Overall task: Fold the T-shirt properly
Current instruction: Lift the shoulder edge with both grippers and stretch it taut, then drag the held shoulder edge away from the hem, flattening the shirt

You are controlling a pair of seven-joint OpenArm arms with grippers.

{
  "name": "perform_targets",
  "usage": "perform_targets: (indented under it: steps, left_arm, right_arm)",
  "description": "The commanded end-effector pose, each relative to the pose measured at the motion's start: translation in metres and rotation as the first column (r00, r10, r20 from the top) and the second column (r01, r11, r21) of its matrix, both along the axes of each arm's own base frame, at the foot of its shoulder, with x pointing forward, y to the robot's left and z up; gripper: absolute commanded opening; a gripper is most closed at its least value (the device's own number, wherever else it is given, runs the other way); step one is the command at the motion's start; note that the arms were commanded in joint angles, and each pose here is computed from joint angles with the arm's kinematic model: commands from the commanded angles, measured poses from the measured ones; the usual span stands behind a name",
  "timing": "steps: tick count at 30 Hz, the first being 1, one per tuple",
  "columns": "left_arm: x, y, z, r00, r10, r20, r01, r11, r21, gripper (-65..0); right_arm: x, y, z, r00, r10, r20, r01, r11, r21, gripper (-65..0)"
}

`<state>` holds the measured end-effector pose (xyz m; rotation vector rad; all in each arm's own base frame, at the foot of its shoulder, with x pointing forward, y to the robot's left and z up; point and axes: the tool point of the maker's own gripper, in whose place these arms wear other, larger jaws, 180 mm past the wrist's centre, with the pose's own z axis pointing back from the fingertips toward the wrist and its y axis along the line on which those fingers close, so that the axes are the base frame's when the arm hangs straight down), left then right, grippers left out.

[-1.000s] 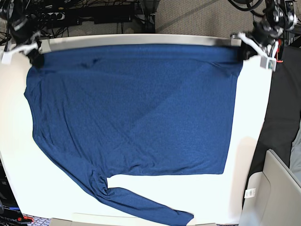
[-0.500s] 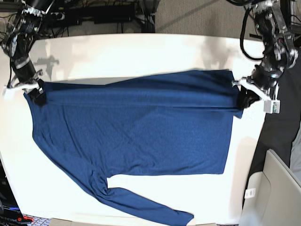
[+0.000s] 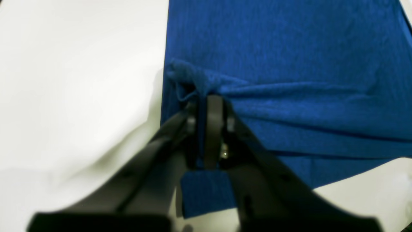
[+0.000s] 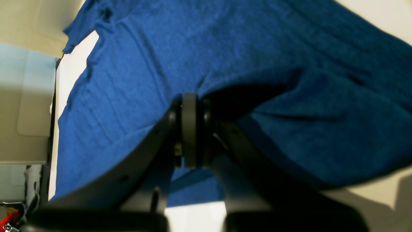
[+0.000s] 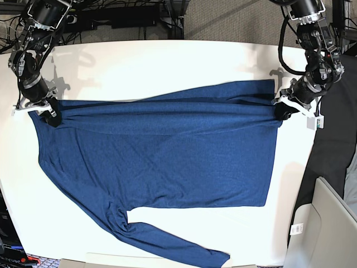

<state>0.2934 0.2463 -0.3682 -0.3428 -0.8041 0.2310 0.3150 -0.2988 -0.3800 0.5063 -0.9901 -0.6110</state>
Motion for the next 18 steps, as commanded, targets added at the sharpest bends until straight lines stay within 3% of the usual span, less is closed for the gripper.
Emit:
perform_targets:
  steps: [1, 4, 7, 13, 18]
  left_arm:
    - [0.009, 0.009, 0.017, 0.999, -0.007, 0.045, 0.005, 1.0, 0.025, -54.0]
    - [0.004, 0.013, 0.014, 1.0, -0.01, 0.007, 0.01, 1.0, 0.029, -45.8]
    - [-0.008, 0.029, 0.011, 1.0, 0.004, -0.026, -0.002, 0.998, 0.059, -45.5]
    - [-0.044, 0.033, -0.008, 0.987, 0.0, -0.159, 0.004, 1.0, 0.022, -45.5]
    - [-0.046, 0.028, -0.012, 0.984, -0.009, -0.177, 0.01, 1.0, 0.006, -45.5]
  right_arm:
    - [0.007, -0.009, 0.017, 0.998, -0.009, 0.054, 0.011, 1.0, -0.024, -61.6]
    - [0.002, -0.013, 0.019, 0.998, -0.022, 0.064, 0.022, 1.0, 0.003, -51.7]
    - [-0.004, -0.018, 0.023, 0.996, -0.031, 0.081, 0.028, 0.999, 0.042, -42.9]
    - [-0.022, -0.026, 0.03, 0.996, -0.026, 0.081, 0.023, 0.999, 0.032, -42.4]
    - [-0.039, -0.043, 0.042, 0.994, -0.053, 0.092, 0.055, 0.998, -0.021, -42.4]
